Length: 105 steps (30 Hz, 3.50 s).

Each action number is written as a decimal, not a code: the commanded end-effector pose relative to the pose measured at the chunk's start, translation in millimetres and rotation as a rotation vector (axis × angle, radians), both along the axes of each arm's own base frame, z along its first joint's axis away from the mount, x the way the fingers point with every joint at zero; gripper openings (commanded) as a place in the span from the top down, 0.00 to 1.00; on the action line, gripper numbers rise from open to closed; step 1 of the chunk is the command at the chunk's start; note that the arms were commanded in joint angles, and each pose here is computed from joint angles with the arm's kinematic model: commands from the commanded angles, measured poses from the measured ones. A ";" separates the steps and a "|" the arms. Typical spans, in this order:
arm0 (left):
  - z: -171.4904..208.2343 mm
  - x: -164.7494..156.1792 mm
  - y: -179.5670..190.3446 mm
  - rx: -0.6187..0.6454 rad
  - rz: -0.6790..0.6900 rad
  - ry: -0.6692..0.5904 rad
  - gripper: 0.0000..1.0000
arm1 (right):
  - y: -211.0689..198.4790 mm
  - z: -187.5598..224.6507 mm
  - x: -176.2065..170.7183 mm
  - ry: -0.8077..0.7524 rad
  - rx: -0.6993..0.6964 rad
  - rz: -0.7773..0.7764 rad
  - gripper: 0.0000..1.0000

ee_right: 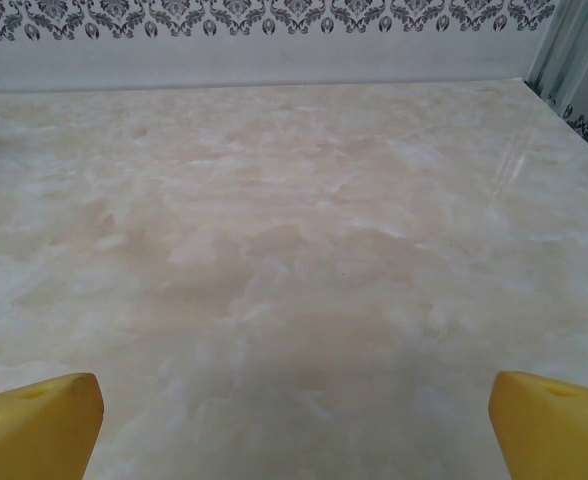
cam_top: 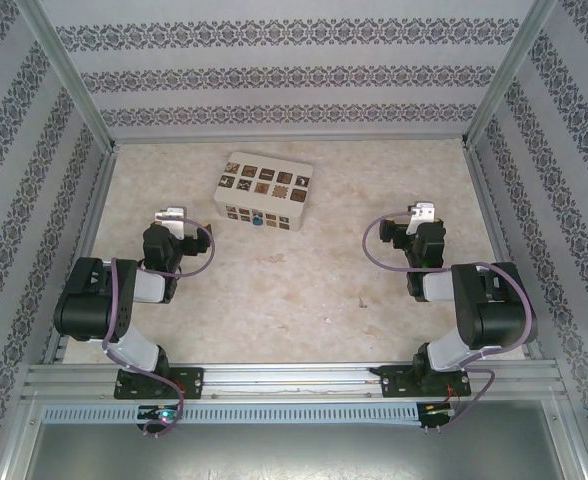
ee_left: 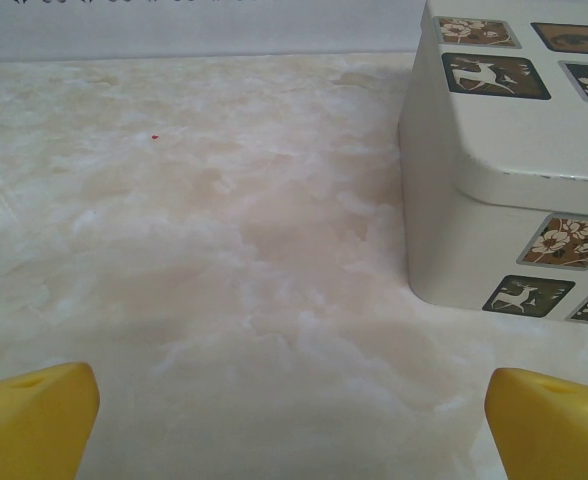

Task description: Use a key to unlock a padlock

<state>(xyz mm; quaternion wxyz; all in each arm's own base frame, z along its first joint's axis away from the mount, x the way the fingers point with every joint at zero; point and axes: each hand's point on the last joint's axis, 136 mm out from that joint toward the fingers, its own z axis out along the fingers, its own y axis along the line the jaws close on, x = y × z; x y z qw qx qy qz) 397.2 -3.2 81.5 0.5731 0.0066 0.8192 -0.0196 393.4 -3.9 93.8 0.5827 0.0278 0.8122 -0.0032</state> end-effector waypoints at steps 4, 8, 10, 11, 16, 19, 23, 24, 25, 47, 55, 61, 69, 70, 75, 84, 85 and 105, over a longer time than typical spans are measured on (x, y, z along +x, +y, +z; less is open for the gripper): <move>5.8 4.1 9.9 0.011 0.039 -0.007 0.01 | 1.0 13.5 5.0 -0.037 -0.013 -0.003 0.02; 5.3 4.2 10.5 0.013 0.042 -0.005 0.01 | 0.7 12.7 4.9 -0.035 -0.013 -0.002 0.01; 5.8 4.3 10.5 0.012 0.042 -0.007 0.01 | 0.6 12.2 4.9 -0.033 -0.013 -0.002 0.02; 6.0 4.3 11.7 0.012 0.050 -0.007 0.01 | 0.6 12.7 4.9 -0.035 -0.012 -0.002 0.01; 9.6 2.4 16.0 0.009 0.078 -0.022 0.01 | 5.0 15.3 3.3 -0.045 -0.013 0.022 0.02; 21.8 -3.0 20.8 0.011 0.107 -0.051 0.01 | 6.6 23.6 -1.2 -0.064 -0.018 0.028 0.02; 45.8 -14.6 29.3 -0.005 0.167 -0.046 0.01 | 2.9 39.8 -11.6 -0.061 -0.005 0.003 0.02; 51.8 -17.9 31.4 -0.021 0.187 -0.030 0.01 | 1.5 44.7 -15.4 -0.047 0.016 -0.012 0.02; 58.6 -20.2 33.1 -0.037 0.203 -0.018 0.01 | 1.7 45.3 -18.1 -0.027 0.035 -0.017 0.02; 81.9 53.1 -37.8 -0.619 -0.036 0.317 0.01 | 183.5 62.4 6.3 0.424 0.780 0.361 0.02; 55.3 93.1 -52.1 -0.687 -0.097 0.414 0.01 | 235.3 32.6 48.6 0.506 0.785 0.391 0.01; 41.2 114.2 -63.6 -0.720 -0.147 0.454 0.00 | 257.2 16.2 72.9 0.552 0.816 0.401 0.02; 38.7 133.0 -86.9 -0.766 -0.250 0.475 0.11 | 273.0 4.4 83.9 0.592 0.825 0.411 0.04; 38.8 134.0 -88.7 -0.770 -0.259 0.475 0.12 | 274.7 4.5 83.4 0.596 0.825 0.418 0.05; 38.5 134.0 -102.5 -0.799 -0.319 0.481 0.18 | 285.8 6.7 77.5 0.624 0.836 0.473 0.13; 41.7 110.9 -136.0 -0.826 -0.436 0.536 0.25 | 303.4 17.5 51.5 0.639 0.813 0.556 0.19; 42.2 107.1 -139.4 -0.823 -0.443 0.541 0.25 | 302.9 17.6 48.1 0.639 0.809 0.554 0.20; 30.3 1.2 -185.0 -0.775 -0.484 0.634 0.26 | 272.5 10.9 -54.9 0.658 0.678 0.475 0.19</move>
